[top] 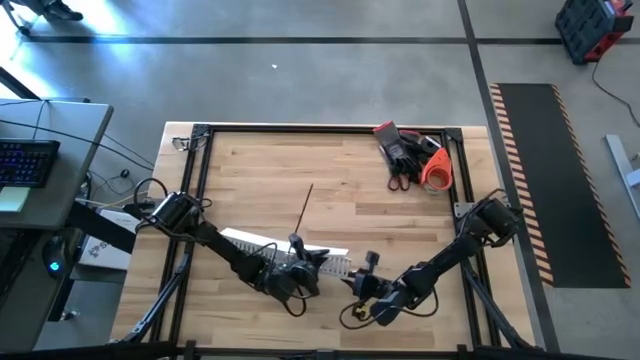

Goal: Ziptie cables
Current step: Close the white cable duct

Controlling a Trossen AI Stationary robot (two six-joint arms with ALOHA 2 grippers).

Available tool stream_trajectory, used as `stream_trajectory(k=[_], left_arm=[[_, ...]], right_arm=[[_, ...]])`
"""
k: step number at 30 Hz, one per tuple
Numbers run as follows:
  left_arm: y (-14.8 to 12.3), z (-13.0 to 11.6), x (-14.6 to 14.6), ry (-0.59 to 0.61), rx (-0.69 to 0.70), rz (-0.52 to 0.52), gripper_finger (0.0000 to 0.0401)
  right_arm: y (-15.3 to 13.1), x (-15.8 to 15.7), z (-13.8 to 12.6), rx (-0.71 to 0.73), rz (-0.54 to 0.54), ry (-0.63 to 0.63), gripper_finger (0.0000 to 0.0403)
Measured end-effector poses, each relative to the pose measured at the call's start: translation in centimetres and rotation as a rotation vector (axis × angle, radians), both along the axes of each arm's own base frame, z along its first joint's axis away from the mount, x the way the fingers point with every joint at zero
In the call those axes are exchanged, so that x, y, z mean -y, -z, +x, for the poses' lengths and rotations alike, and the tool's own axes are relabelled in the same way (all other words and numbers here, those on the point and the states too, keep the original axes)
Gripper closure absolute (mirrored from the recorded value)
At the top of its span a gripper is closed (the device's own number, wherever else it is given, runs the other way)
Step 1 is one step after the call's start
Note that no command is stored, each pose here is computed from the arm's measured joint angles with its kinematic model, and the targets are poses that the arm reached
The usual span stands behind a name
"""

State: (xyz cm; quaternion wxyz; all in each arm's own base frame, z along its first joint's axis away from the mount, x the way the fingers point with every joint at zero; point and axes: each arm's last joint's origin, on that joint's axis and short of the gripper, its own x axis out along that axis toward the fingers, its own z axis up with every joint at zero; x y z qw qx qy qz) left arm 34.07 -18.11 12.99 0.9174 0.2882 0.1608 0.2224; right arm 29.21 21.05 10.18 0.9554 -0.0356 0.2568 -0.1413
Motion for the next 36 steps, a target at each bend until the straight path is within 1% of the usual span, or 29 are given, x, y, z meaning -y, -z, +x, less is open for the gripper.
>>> stream_trajectory(k=[5,11,15,17,26,30,34,36], left_arm=[[-0.17,0.2,-0.2,0.001,0.022,-0.015,0.0388],[-0.38,0.29,-0.21,0.004,0.038,-0.017,0.0388],[-0.45,0.35,-0.27,0.006,0.035,-0.002,0.0389],[-0.45,0.4,-0.36,0.007,0.033,0.0,0.0389],[-0.57,0.53,-0.54,0.007,0.018,0.04,0.0389],[-0.54,0.51,-0.51,0.01,0.012,0.046,0.0389],[-0.42,0.31,-0.07,0.058,-0.009,0.032,0.0389],[-0.39,0.14,0.16,0.07,-0.018,0.014,0.0388]], right_arm=[[0.19,-0.13,0.0,-0.048,-0.026,-0.071,0.0399],[0.31,-0.2,0.01,-0.082,-0.054,-0.127,0.0402],[0.36,-0.24,-0.01,-0.103,-0.077,-0.164,0.0402],[0.41,-0.25,-0.02,-0.116,-0.071,-0.18,0.0402],[0.63,-0.19,-0.16,-0.157,-0.119,-0.22,0.0403],[0.65,-0.06,-0.2,-0.168,-0.204,-0.224,0.0403],[0.74,0.09,-0.41,-0.184,-0.345,-0.214,0.0402],[0.74,0.09,-0.5,-0.197,-0.422,-0.228,0.0402]])
